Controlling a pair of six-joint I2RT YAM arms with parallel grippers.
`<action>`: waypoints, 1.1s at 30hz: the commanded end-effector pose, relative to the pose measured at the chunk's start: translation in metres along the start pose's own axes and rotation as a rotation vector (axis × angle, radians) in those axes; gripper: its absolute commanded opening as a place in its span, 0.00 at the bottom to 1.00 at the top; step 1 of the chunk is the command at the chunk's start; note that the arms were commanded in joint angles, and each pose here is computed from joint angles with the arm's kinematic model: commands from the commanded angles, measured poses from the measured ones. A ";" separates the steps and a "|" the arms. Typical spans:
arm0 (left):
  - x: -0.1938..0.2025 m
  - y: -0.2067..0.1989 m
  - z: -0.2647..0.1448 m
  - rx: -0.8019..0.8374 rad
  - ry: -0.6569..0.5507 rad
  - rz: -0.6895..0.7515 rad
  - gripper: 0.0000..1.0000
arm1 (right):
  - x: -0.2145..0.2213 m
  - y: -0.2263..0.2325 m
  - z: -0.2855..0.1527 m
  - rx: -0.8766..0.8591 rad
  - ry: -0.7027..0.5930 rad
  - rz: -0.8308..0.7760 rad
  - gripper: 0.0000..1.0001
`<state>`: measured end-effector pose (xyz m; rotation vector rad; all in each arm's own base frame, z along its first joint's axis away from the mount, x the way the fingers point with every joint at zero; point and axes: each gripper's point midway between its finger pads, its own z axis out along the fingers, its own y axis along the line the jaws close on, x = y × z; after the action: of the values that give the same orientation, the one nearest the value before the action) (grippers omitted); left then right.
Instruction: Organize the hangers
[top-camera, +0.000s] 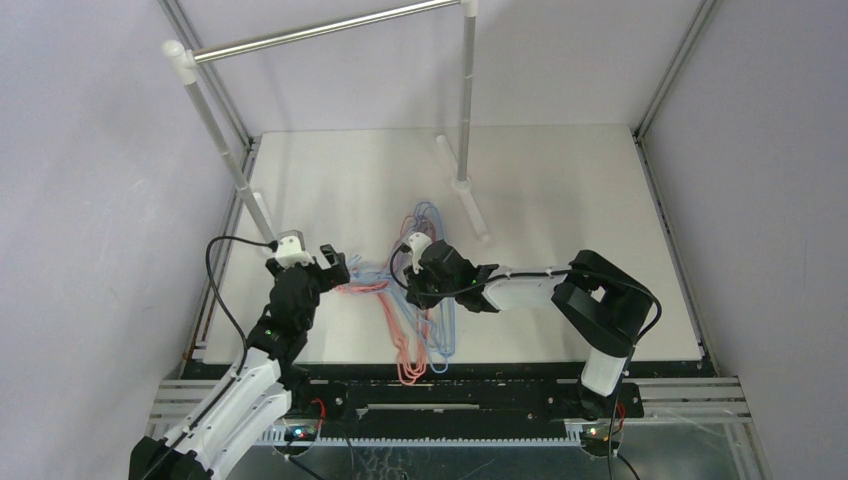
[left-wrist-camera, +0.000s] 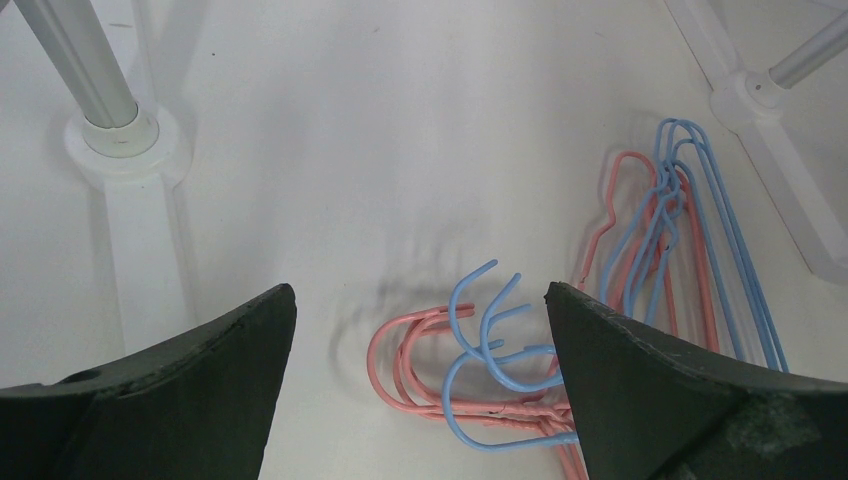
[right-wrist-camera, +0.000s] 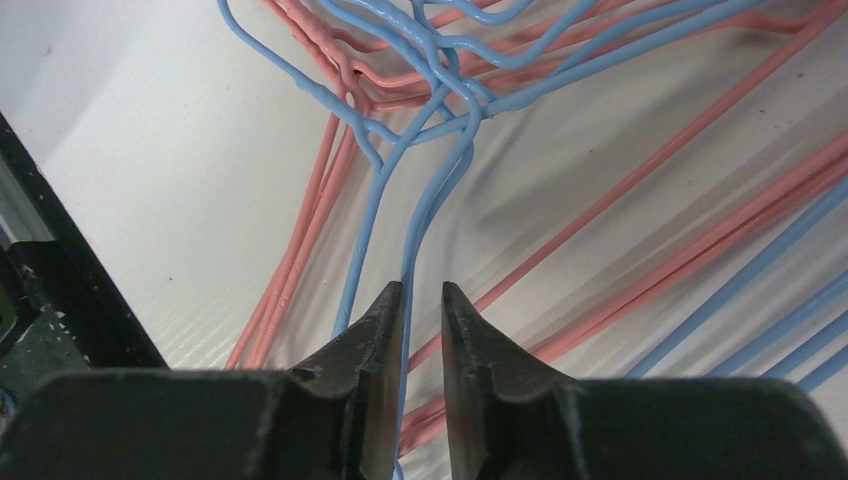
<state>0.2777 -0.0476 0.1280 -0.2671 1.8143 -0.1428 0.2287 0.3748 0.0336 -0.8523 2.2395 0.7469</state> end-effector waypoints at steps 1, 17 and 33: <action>-0.018 -0.003 0.000 -0.003 -0.051 -0.017 0.99 | -0.010 0.007 0.002 -0.031 -0.015 0.009 0.25; -0.016 -0.001 0.000 -0.013 -0.045 -0.023 1.00 | -0.010 0.025 -0.010 -0.034 -0.013 -0.040 0.58; -0.015 0.000 0.001 -0.023 -0.040 -0.024 0.99 | -0.044 0.028 -0.043 -0.038 -0.100 -0.050 0.00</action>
<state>0.2779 -0.0434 0.1251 -0.2825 1.8207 -0.1158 0.2078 0.3709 0.0397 -0.9056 2.2706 0.7447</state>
